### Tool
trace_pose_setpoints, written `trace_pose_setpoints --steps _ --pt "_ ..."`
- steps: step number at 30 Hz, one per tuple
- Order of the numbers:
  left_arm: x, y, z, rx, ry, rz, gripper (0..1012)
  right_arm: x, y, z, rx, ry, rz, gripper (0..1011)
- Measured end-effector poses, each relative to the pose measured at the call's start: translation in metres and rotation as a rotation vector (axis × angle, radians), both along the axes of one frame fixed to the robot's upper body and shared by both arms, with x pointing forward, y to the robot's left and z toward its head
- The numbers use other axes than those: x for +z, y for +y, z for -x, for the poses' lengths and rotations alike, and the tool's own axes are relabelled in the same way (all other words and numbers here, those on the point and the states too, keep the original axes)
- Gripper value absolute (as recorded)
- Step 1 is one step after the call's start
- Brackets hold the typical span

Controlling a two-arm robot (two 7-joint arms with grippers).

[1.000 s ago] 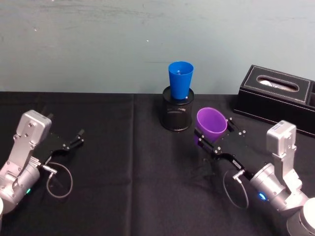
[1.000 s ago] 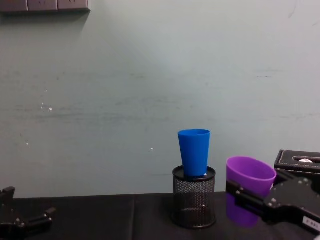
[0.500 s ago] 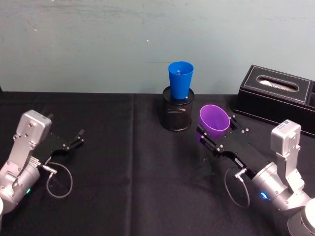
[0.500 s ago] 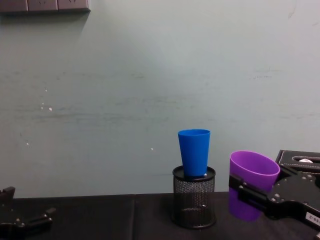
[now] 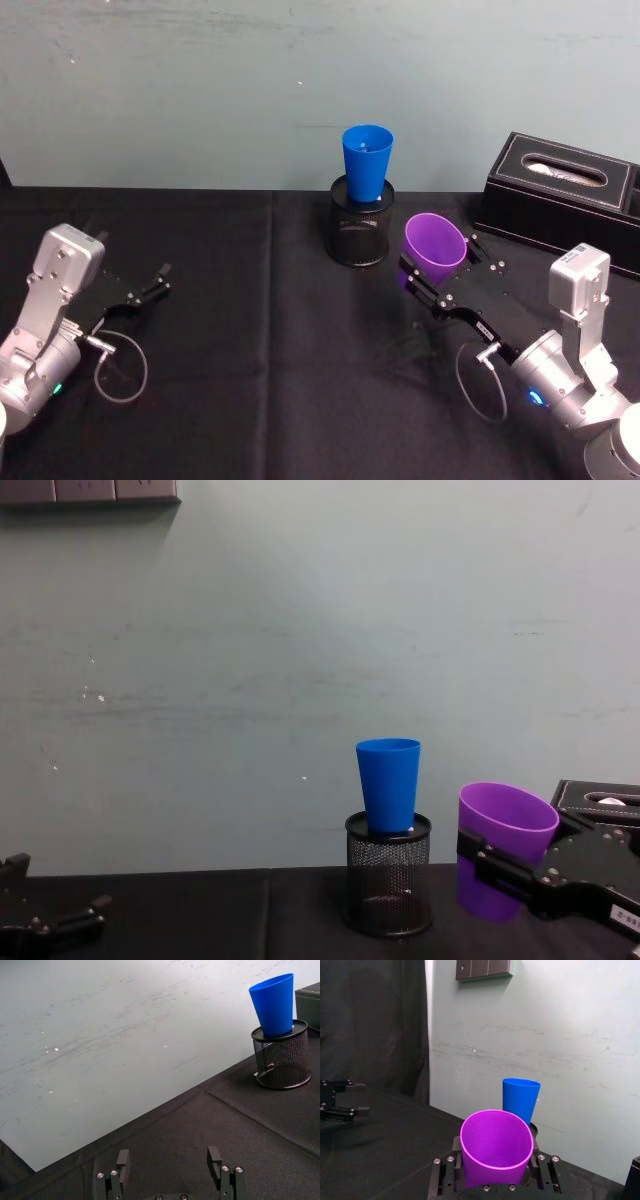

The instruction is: Pick up one cup with a gripper and tap it against the other cup.

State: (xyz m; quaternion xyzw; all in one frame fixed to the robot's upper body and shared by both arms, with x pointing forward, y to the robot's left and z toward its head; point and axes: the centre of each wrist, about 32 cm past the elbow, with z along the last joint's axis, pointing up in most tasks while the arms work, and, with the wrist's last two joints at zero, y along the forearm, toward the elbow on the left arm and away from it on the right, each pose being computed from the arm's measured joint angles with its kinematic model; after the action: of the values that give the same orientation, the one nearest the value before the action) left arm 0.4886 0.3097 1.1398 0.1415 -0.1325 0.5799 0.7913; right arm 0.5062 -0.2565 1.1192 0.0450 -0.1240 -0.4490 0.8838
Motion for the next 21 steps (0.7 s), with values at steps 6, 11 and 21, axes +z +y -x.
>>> trace_pose_setpoints --steps 6,11,21 --pt "0.0 0.0 0.0 0.0 0.0 0.0 1011 0.0 0.0001 0.0 0.0 0.0 0.001 739" --pt "0.0 0.0 0.0 0.0 0.0 0.0 1011 0.0 0.0001 0.0 0.0 0.001 0.001 739" --pt "0.0 0.0 0.0 0.0 0.0 0.0 1011 0.0 0.0001 0.0 0.0 0.001 0.001 739"
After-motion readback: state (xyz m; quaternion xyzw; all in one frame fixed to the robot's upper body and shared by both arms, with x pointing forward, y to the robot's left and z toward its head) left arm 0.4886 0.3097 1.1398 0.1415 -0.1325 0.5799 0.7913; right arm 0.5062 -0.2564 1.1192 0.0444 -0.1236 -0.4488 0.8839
